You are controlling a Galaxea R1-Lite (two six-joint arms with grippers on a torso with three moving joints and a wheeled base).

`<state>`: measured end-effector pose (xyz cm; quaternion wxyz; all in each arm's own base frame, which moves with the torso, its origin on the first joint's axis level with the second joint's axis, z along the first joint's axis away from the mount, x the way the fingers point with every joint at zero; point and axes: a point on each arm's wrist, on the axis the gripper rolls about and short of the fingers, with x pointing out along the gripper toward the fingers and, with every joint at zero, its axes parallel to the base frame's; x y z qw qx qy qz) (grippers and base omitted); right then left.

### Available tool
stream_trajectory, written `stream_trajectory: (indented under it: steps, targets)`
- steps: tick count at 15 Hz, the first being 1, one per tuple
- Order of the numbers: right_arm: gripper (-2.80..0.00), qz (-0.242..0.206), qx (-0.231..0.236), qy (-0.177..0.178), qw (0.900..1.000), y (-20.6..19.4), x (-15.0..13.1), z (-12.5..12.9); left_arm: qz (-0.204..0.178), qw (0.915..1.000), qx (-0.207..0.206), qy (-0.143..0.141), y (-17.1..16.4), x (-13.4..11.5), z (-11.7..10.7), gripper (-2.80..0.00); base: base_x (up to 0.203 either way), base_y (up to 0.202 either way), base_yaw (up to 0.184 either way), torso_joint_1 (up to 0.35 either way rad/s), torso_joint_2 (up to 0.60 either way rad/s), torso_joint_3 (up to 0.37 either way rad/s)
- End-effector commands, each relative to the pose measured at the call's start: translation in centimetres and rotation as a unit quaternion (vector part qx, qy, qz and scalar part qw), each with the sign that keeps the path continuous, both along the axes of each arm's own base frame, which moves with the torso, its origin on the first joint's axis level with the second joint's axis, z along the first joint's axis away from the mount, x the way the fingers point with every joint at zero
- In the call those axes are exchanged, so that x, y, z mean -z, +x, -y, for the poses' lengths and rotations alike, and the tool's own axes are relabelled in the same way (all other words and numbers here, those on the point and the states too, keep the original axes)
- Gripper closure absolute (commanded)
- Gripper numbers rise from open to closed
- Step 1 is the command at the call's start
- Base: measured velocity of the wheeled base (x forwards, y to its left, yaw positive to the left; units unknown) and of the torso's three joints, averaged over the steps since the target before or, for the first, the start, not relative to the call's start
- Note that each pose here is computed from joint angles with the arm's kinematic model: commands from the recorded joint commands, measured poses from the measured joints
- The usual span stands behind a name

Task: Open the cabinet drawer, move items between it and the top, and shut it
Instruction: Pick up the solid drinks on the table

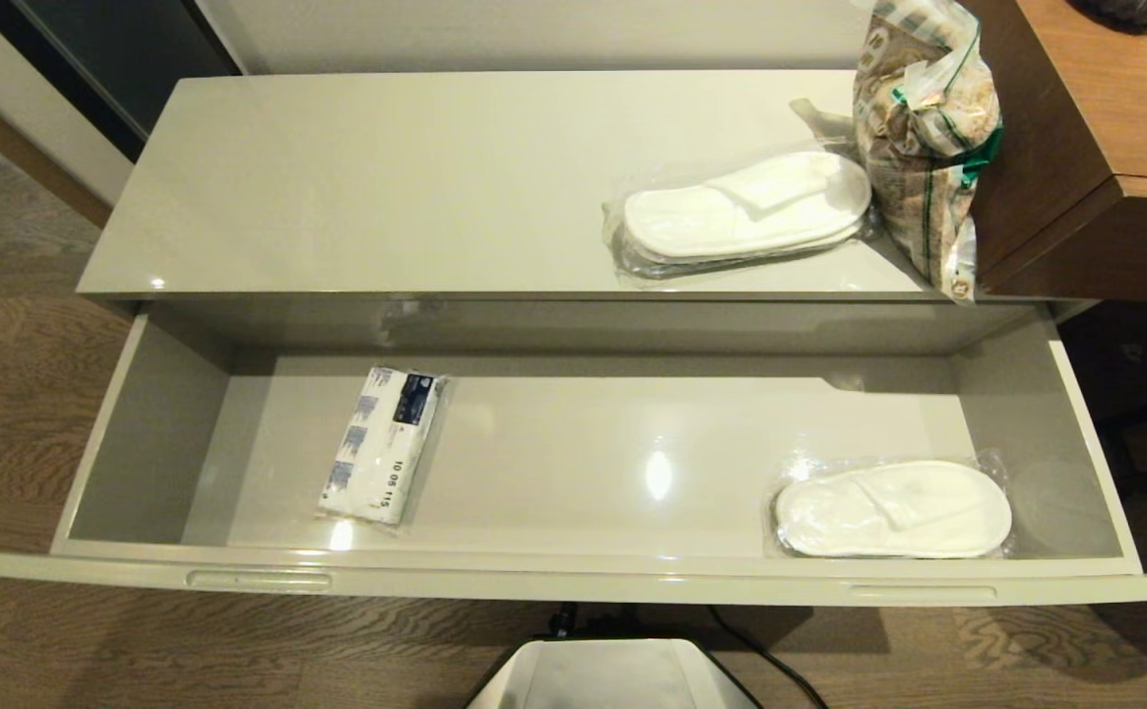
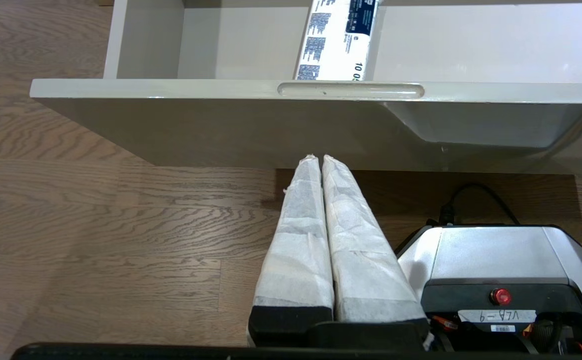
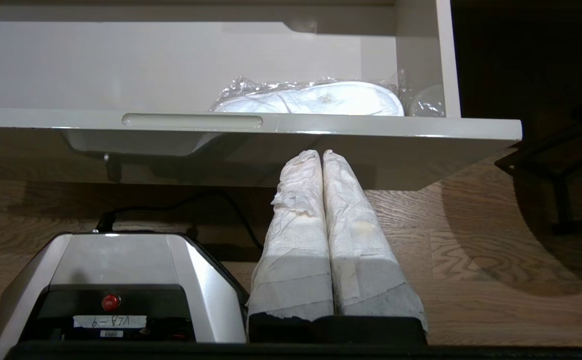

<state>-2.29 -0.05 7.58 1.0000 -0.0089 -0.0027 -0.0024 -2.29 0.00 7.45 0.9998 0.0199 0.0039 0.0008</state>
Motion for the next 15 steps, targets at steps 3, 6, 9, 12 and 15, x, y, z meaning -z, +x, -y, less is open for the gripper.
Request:
stream_trajectory:
  steps: [3, 6, 9, 12, 15]
  targets:
    - [0.0, 0.011, -0.001, -0.003, 1.0, -0.4, -0.8, 0.0, -0.001, 1.0, 0.0, 0.0, 0.0, 0.0, 0.0, 0.0, 0.0, 0.0, 0.0, 0.0, 0.0, 0.0]
    - [0.0, 0.055, -0.012, 0.008, 0.998, -4.3, -7.1, 0.0, -0.001, 1.0, -0.001, 0.0, 0.0, 0.0, 0.0, 0.0, 0.0, 0.0, 0.0, 0.0, 0.0, 0.0]
    - [0.0, 0.096, -0.012, 0.025, 0.995, -9.2, -12.6, 0.0, -0.001, 1.0, 0.0, 0.0, 0.0, 0.0, 0.0, 0.0, 0.0, 0.0, 0.0, 0.0, 0.0, 0.0]
    - [0.0, 0.04, 0.006, 0.076, 0.996, -6.7, -19.8, 0.1, -0.001, 1.0, 0.0, 0.0, 0.0, 0.0, 0.0, 0.0, 0.0, 0.0, 0.0, 0.0, 0.0, 0.0]
    - [0.0, -0.079, 0.024, 0.073, 0.994, -0.5, -25.2, 0.1, -0.001, 1.0, -0.001, 0.0, 0.0, 0.0, 0.0, 0.0, 0.0, 0.0, 0.0, 0.0, 0.0, 0.0]
